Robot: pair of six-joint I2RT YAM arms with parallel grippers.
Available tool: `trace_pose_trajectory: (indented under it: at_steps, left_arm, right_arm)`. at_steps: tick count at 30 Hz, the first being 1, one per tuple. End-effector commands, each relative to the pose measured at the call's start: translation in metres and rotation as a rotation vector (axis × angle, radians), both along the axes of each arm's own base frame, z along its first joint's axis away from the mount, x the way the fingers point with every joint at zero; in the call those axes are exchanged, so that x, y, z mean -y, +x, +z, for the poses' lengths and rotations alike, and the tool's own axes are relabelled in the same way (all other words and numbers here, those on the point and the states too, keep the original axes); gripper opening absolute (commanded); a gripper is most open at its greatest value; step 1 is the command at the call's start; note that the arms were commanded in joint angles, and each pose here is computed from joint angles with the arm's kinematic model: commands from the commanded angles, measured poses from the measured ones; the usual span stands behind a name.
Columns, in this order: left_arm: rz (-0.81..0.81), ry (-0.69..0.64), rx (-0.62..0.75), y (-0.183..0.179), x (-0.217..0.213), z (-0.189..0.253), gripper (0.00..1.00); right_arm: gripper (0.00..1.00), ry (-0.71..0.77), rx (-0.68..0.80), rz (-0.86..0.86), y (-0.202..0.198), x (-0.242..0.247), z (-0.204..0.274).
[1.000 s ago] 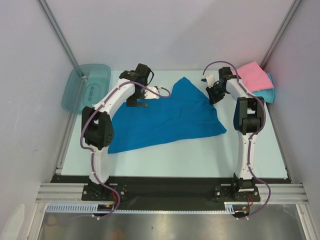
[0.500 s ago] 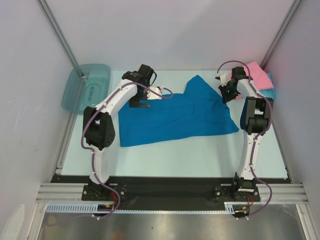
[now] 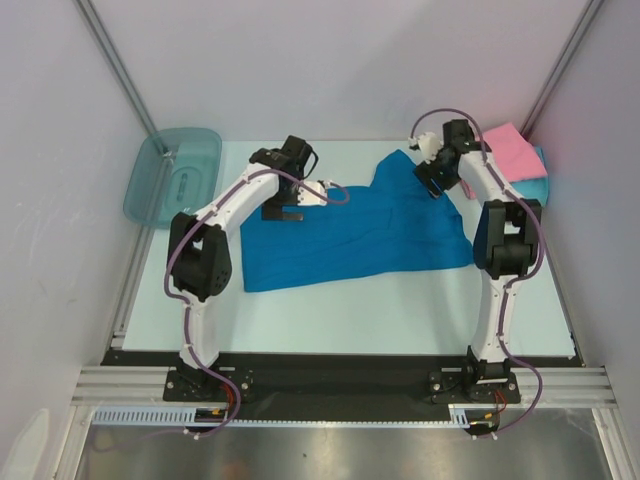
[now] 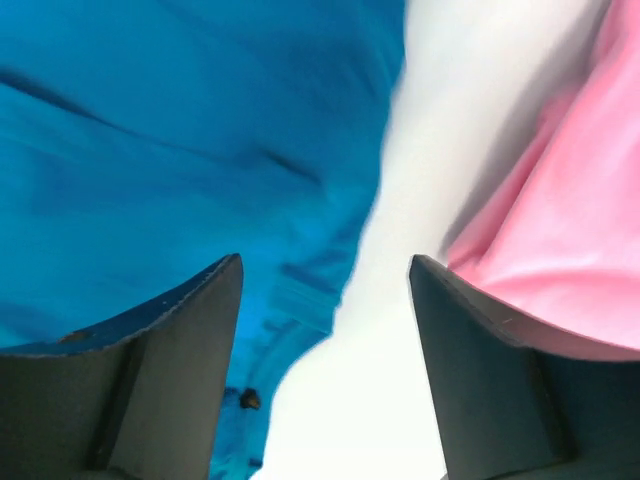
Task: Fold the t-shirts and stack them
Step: Fold the tshirt
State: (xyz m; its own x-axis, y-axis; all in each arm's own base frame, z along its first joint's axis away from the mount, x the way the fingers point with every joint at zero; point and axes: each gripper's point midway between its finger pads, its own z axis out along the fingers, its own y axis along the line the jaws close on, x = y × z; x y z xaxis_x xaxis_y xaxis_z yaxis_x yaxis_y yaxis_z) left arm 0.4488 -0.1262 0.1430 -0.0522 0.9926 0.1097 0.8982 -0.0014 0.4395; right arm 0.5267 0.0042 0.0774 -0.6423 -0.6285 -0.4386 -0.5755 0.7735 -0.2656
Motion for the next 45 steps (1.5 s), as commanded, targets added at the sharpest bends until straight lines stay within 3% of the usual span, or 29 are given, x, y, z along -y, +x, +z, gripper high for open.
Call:
trace_pose_trajectory:
  at_steps: [1, 4, 6, 9, 13, 15, 19, 21, 23, 25, 26, 27, 28, 29, 31, 32, 33, 36, 40, 41, 45]
  left_arm:
    - [-0.011, -0.029, 0.043, -0.004, 0.003, 0.014, 1.00]
    - [0.058, -0.076, 0.130, 0.007, 0.006, 0.013, 1.00]
    - [0.216, -0.184, 0.268, 0.033, 0.010, 0.021, 1.00]
    - [0.428, -0.397, 0.357, 0.056, 0.014, 0.043, 1.00]
    - [0.624, -0.755, 0.345, 0.073, 0.024, 0.077, 1.00]
    - [0.720, -0.809, 0.360, 0.076, 0.026, 0.077, 1.00]
    - [0.727, -0.954, 0.254, 0.071, 0.049, 0.086, 1.00]
    - [0.693, -1.008, 0.191, 0.066, 0.062, 0.091, 1.00]
    - [0.584, -1.036, 0.150, 0.062, 0.077, 0.100, 1.00]
    - [0.521, -1.025, 0.206, 0.066, 0.081, 0.116, 1.00]
    - [0.495, -1.017, 0.247, 0.070, 0.081, 0.124, 1.00]
    - [0.480, -0.977, 0.332, 0.076, 0.072, 0.133, 1.00]
    - [0.441, -1.005, 0.423, 0.081, 0.075, 0.154, 1.00]
    - [0.423, -0.988, 0.487, 0.085, 0.070, 0.162, 1.00]
    - [0.404, -1.013, 0.584, 0.090, 0.066, 0.178, 1.00]
    - [0.401, -1.038, 0.614, 0.089, 0.065, 0.190, 1.00]
    - [0.397, -1.056, 0.618, 0.089, 0.067, 0.193, 1.00]
    - [0.400, -1.093, 0.622, 0.090, 0.072, 0.200, 1.00]
    - [0.508, -1.109, 0.636, 0.096, 0.065, 0.191, 1.00]
    - [0.541, -1.121, 0.616, 0.096, 0.066, 0.185, 1.00]
    - [0.468, -1.049, 0.491, 0.089, 0.078, 0.156, 0.97]
  right_arm:
    - [0.70, 0.048, 0.181, 0.040, 0.019, -0.037, 0.078]
    - [1.00, 0.201, 0.174, -0.059, 0.025, -0.061, 0.087]
    - [1.00, 0.327, 0.123, -0.117, 0.028, -0.077, 0.091]
    - [1.00, 0.496, 0.071, -0.180, 0.026, -0.098, 0.099]
    - [1.00, 0.558, 0.100, -0.277, 0.028, -0.106, 0.115]
    - [1.00, 0.558, 0.112, -0.343, 0.030, -0.103, 0.117]
    - [0.98, 0.684, 0.062, -0.176, 0.013, -0.125, 0.143]
    - [1.00, 0.708, 0.085, 0.007, 0.003, -0.142, 0.163]
    - [1.00, 0.592, 0.240, 0.051, 0.010, -0.146, 0.189]
    - [1.00, 0.428, 0.507, -0.007, 0.032, -0.129, 0.224]
    - [1.00, 0.380, 0.582, -0.021, 0.020, -0.118, 0.228]
    - [1.00, 0.416, 0.826, 0.005, 0.032, -0.117, 0.283]
    - [1.00, 0.428, 0.921, -0.004, 0.029, -0.112, 0.297]
    - [1.00, 0.477, 1.175, -0.025, 0.016, -0.102, 0.363]
    - [1.00, 0.496, 1.199, -0.010, 0.012, -0.107, 0.360]
    - [1.00, 0.489, 1.132, -0.014, 0.019, -0.112, 0.345]
    - [1.00, 0.505, 1.150, -0.013, 0.020, -0.115, 0.369]
    - [1.00, 0.530, 1.076, -0.035, 0.029, -0.122, 0.359]
    - [1.00, 0.603, 0.983, -0.130, 0.036, -0.122, 0.341]
    - [1.00, 0.618, 0.823, -0.135, 0.032, -0.130, 0.307]
    - [1.00, 0.610, 0.469, -0.220, 0.033, -0.123, 0.221]
